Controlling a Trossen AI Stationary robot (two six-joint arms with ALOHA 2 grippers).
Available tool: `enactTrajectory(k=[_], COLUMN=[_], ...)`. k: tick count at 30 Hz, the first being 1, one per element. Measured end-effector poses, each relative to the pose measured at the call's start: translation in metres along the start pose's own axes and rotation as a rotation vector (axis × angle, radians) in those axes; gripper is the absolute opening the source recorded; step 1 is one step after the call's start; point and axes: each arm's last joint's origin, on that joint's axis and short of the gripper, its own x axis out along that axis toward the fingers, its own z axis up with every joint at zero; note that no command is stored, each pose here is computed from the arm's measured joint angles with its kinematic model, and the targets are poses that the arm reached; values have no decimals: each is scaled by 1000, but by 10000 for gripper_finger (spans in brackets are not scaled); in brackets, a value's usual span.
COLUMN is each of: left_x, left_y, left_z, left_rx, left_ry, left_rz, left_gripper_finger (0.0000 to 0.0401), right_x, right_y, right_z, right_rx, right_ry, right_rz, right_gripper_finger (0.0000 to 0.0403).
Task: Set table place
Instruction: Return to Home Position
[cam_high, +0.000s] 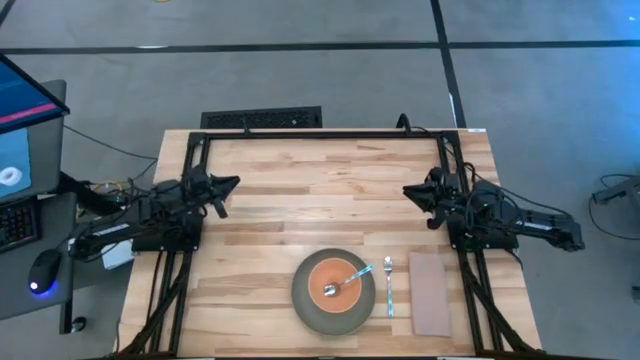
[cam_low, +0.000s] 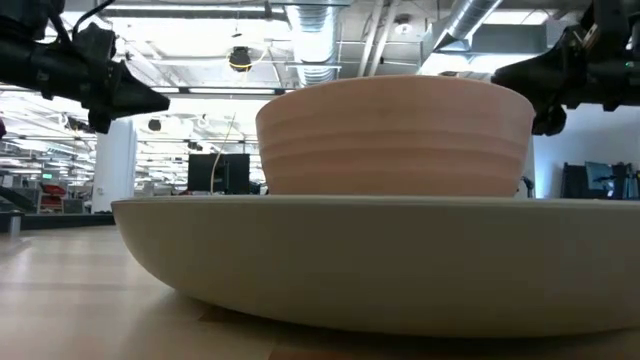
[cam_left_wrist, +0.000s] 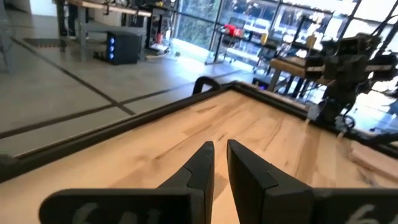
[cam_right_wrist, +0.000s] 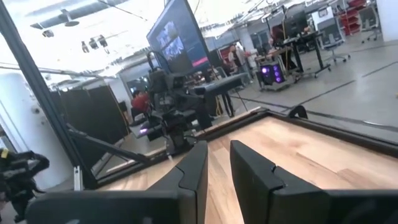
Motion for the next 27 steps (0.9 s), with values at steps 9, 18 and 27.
enactTrajectory(k=[9, 18, 27], left_x=[0, 0, 7], left_y=[2, 3, 2], left_z=[-4, -6, -14], left_rx=[13, 12, -6], left_ry=[39, 60, -16], left_rz=[31, 42, -14], left_gripper_finger=[35, 35, 35], right_x=[0, 0, 0], right_y=[0, 0, -3], right_z=[0, -1, -8], right_rx=[1, 0, 2], right_ry=[-5, -1, 74], right_rz=[4, -1, -27], right_gripper_finger=[93, 93, 93])
